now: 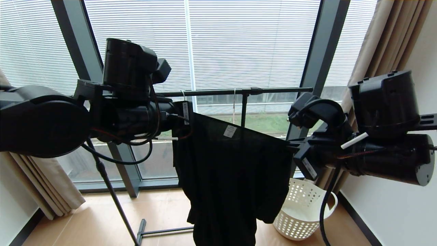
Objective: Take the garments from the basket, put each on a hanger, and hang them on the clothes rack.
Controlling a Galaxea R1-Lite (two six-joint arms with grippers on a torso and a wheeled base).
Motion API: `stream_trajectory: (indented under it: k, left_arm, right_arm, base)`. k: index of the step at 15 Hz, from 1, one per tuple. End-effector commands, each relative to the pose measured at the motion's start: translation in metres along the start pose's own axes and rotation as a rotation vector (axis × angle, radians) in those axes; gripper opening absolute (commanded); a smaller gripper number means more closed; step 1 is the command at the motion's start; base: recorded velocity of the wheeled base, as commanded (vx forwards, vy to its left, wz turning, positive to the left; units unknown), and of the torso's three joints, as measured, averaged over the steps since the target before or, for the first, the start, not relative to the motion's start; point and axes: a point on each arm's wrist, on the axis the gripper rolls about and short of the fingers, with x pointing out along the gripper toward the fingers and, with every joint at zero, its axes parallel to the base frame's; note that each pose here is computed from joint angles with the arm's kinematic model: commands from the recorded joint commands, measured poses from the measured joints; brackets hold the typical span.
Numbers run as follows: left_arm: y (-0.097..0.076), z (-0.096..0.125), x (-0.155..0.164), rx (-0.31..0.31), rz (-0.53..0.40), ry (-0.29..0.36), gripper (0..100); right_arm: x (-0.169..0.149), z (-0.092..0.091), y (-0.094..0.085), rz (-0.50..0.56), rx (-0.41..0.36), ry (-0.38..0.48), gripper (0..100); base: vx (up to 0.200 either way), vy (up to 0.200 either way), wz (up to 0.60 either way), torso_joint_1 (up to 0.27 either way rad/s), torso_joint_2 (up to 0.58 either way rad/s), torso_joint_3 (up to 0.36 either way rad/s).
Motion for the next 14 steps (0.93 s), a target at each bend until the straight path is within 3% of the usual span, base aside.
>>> stream_trajectory:
  k: [1, 3, 7, 9, 14]
  left_arm:
    - [-0.01, 0.01, 0.015, 0.006, -0.012, -0.001, 0]
    - [-0.018, 0.017, 0.019, 0.028, -0.025, 0.001, 0]
    - [-0.029, 0.021, 0.03, 0.068, -0.045, -0.009, 0]
    - [-0.039, 0.019, 0.038, 0.079, -0.066, -0.004, 0]
    - [-0.046, 0.018, 0.037, 0.084, -0.083, -0.008, 0]
  right_arm:
    - [-0.017, -0.006, 0.023, 0.094, -0.075, -0.024, 0]
    - [-0.023, -0.003, 0.047, 0.196, -0.118, -0.055, 0]
    - [-0.034, 0.004, 0.077, 0.316, -0.063, -0.083, 0]
    - [-0.039, 0.012, 0.092, 0.381, 0.0, -0.098, 0]
    - [-0.028, 0.032, 0.118, 0.438, 0.186, -0.078, 0]
  base:
    - [0.0, 0.0, 0.0, 0.0, 0.0, 0.0]
    - [0.0, 0.0, 0.0, 0.0, 0.0, 0.0]
    - [0.0, 0.0, 0.0, 0.0, 0.0, 0.0]
    - [0.0, 0.0, 0.0, 0.0, 0.0, 0.0]
    - [0.0, 0.0, 0.0, 0.0, 0.0, 0.0]
